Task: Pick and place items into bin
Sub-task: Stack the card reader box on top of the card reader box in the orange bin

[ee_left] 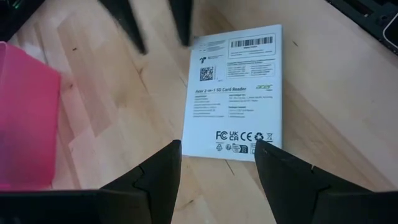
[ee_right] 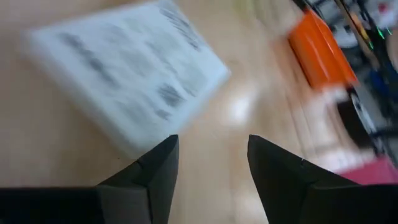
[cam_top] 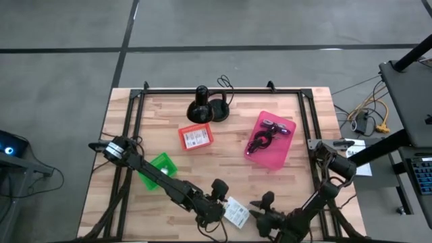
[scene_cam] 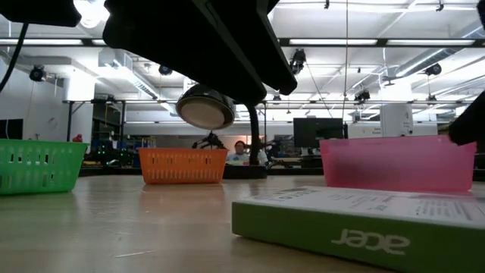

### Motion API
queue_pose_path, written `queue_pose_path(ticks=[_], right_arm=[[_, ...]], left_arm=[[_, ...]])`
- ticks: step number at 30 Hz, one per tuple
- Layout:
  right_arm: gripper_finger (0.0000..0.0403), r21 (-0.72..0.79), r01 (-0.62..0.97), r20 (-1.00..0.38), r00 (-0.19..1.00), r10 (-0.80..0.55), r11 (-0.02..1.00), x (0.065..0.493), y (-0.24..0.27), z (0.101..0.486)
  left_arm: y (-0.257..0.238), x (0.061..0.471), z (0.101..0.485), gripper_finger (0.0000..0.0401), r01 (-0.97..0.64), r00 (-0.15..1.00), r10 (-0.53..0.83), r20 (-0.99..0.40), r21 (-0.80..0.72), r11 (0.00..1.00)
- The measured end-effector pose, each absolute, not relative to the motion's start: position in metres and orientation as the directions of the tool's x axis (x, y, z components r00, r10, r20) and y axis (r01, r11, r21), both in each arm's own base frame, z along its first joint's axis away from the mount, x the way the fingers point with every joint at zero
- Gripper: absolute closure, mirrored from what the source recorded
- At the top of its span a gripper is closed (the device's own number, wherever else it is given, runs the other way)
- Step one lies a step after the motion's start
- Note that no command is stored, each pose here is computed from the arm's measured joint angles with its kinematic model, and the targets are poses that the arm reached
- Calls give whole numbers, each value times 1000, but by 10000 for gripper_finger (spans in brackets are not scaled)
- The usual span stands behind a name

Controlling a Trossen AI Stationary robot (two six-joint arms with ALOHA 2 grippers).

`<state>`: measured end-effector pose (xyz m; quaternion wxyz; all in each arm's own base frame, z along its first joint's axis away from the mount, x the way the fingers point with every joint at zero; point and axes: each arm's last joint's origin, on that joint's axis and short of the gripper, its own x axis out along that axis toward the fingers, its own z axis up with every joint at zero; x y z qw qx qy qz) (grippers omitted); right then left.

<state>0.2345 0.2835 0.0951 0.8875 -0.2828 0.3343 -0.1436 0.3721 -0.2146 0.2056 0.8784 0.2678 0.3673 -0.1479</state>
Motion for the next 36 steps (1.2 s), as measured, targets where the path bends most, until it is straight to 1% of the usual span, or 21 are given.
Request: queue_pose_path(ticks=[3, 6, 10, 12, 15, 16, 20, 26, 30, 36], right_arm=[[235, -525, 196, -491, 725, -483, 828, 230, 277, 97], [251, -395, 287, -473, 751, -461, 873, 229, 282, 103], [284, -305, 272, -459, 797, -391, 913, 224, 298, 107], [314, -270, 248, -449, 822, -350, 930, 224, 307, 110], [374, -227, 221, -430, 851, -301, 949, 228, 316, 112], [383, -211, 216, -426, 858, -288, 953, 229, 318, 111], [393, -192, 196, -447, 855, -264, 962, 230, 321, 104], [394, -166, 206, -449, 855, -260, 964, 232, 321, 96], [394, -137, 174, -498, 839, -219, 975, 236, 323, 85], [394, -136, 188, -498, 836, -231, 973, 239, 321, 81]], left_arm=[[-215, 372, 205, 212, 456, 687, -62, -724, 363, 813], [-214, 372, 205, 212, 452, 687, -53, -725, 369, 812], [-213, 371, 204, 212, 448, 681, -33, -732, 380, 809], [-213, 370, 204, 212, 449, 676, -27, -737, 382, 808], [-212, 370, 203, 212, 448, 673, -19, -740, 387, 806], [-212, 370, 202, 212, 447, 672, -16, -740, 389, 805], [-211, 369, 200, 212, 441, 674, 6, -739, 408, 799], [-210, 369, 200, 212, 435, 675, 15, -737, 414, 800], [-207, 369, 199, 212, 433, 665, 31, -746, 419, 798], [-204, 370, 198, 212, 431, 661, 37, -750, 419, 799]])
